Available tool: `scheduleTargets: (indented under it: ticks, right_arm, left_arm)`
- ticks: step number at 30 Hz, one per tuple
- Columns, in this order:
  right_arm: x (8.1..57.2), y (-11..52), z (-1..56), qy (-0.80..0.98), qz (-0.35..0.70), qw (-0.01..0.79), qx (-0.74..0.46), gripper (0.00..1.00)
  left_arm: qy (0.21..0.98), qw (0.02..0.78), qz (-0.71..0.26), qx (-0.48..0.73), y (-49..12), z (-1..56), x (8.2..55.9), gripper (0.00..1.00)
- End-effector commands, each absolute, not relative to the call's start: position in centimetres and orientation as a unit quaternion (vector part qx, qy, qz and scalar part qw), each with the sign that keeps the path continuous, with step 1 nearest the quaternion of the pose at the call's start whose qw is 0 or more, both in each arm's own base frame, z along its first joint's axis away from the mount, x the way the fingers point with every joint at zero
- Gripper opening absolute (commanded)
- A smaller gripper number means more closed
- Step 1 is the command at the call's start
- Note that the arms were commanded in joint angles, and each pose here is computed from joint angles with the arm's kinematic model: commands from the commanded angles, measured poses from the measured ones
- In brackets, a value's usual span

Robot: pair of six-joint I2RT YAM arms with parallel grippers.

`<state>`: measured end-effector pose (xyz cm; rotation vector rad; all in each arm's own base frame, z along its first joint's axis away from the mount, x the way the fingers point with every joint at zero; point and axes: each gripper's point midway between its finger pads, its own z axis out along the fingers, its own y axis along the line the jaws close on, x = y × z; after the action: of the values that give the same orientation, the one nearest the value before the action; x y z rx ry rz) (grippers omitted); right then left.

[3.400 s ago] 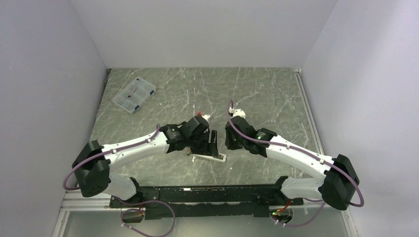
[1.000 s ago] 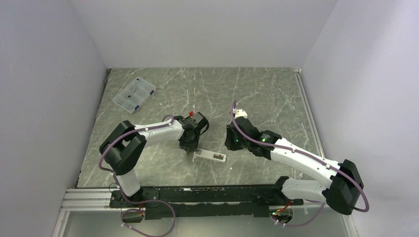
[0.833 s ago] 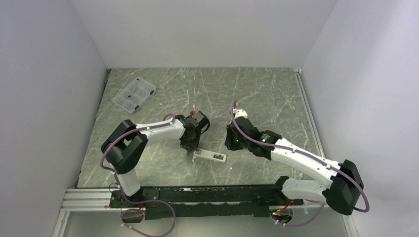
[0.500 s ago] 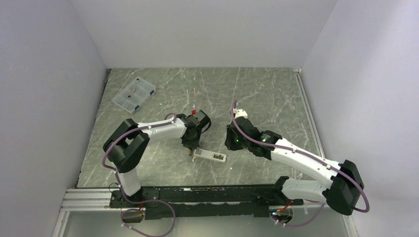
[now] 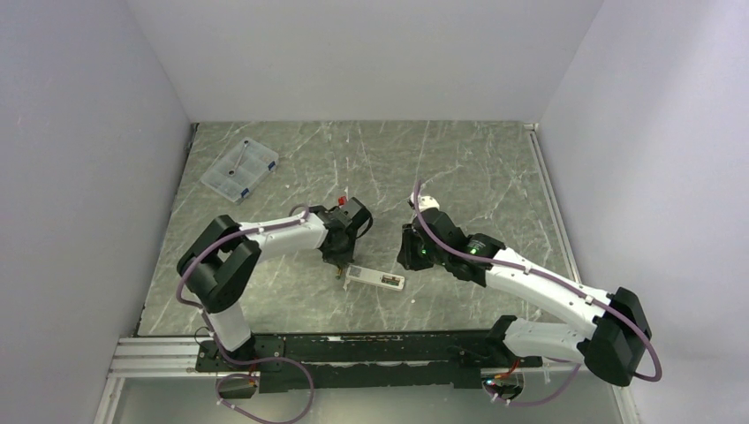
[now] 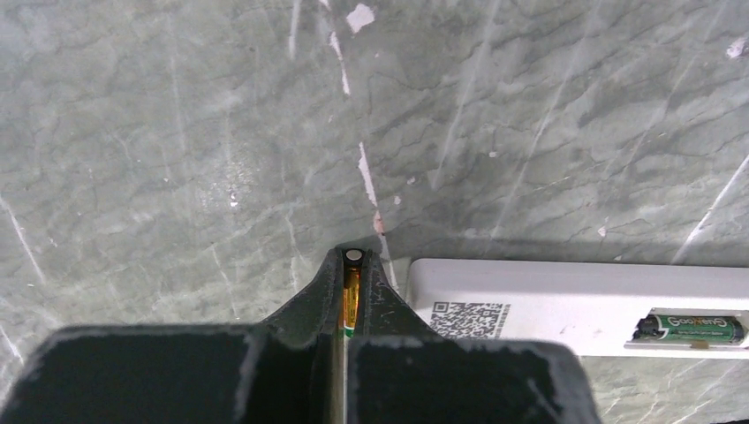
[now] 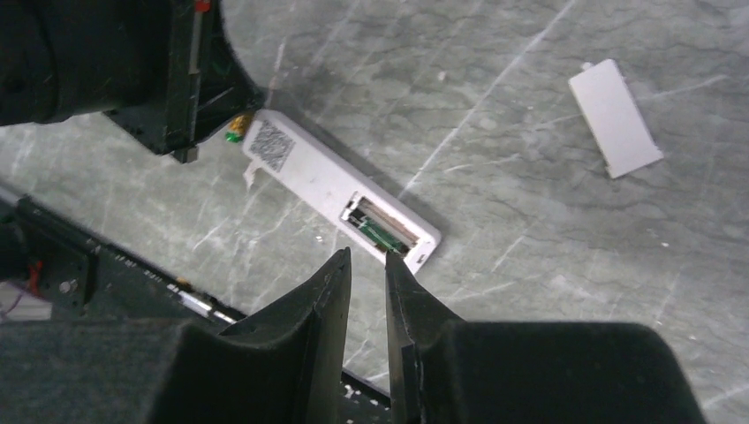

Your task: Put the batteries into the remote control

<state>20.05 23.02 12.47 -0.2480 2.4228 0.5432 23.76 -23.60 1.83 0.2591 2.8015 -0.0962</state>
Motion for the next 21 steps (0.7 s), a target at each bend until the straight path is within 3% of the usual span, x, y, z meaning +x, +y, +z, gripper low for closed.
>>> scheduleTargets:
  ticks: [1,10,21]
  right_arm:
    - [19.8,25.0,14.8,0.895,0.272,0.333,-0.117,0.25]
    - [17.8,27.2,16.2,0.866,0.36,0.317,-0.142,0.29]
    - [15.7,29.5,17.9,0.827,0.459,0.29,-0.146,0.32]
  left_arm:
    - [0.983,0.165,-0.033,0.071,-22.1,2.6,23.4,0.0]
    - [0.975,0.194,-0.103,0.032,-22.3,6.9,23.1,0.0]
    - [0.934,0.228,-0.274,-0.028,-24.5,13.7,21.5,0.0]
